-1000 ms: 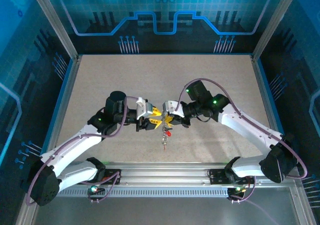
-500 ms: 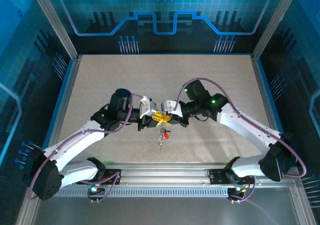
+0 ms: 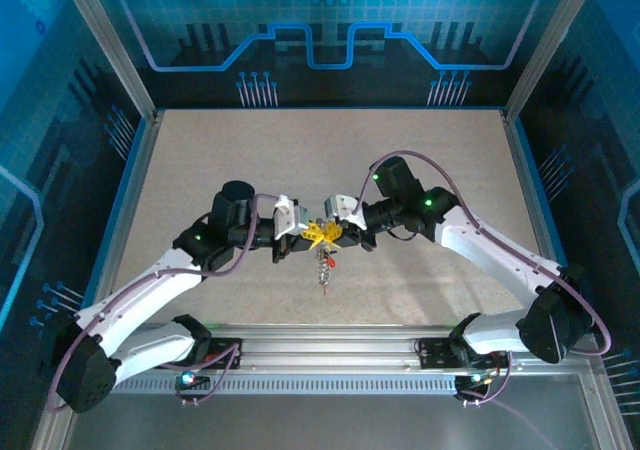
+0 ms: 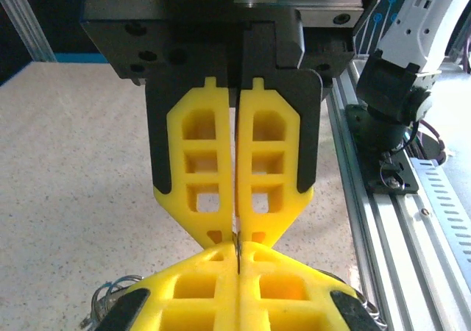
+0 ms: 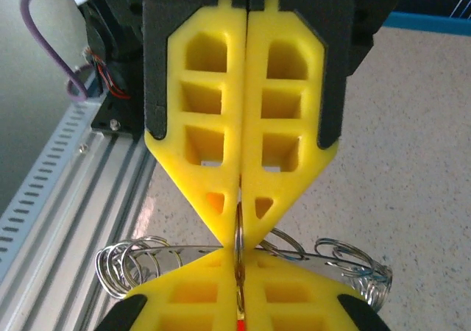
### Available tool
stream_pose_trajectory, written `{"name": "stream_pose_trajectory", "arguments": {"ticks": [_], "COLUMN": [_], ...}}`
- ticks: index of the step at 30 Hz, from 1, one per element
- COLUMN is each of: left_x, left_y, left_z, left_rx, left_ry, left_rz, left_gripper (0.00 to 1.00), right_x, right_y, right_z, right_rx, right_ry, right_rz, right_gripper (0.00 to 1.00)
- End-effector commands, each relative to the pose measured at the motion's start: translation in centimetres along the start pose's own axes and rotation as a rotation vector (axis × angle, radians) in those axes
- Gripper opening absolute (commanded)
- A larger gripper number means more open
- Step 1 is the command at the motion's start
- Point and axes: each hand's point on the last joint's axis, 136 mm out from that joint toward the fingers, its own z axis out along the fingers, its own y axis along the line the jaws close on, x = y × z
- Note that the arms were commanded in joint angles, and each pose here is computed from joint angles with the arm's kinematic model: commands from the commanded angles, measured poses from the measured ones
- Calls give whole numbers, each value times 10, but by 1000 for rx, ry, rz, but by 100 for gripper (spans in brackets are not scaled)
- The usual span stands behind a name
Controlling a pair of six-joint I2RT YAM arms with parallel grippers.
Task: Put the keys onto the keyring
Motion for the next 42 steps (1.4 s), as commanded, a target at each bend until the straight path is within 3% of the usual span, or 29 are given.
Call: {"name": "stream_pose_trajectory", "arguments": {"ticks": [1,5,23,42], "left_x": [-13,-22,-32,-32], "left_y": [0,2,-8,-20], "left_z": [-4,-8,-9,-12], "left_rx": [-37,-52,19,68], "left_ry": [-90,-162,-262,-273], "left_rz": [24,33,57,130], "left_gripper": [0,0,0,0], "right_x": [-10,-8,-7,-23], "right_y": [1,5,5,25], "right_z": [-13,-12,-6,-17], "right_rx": [13,-2,-16,-49], "right_ry": [-67,-76,-97,-178], "right_rz": [0,7,10,-57], "right_gripper": [12,13,15,16]}}
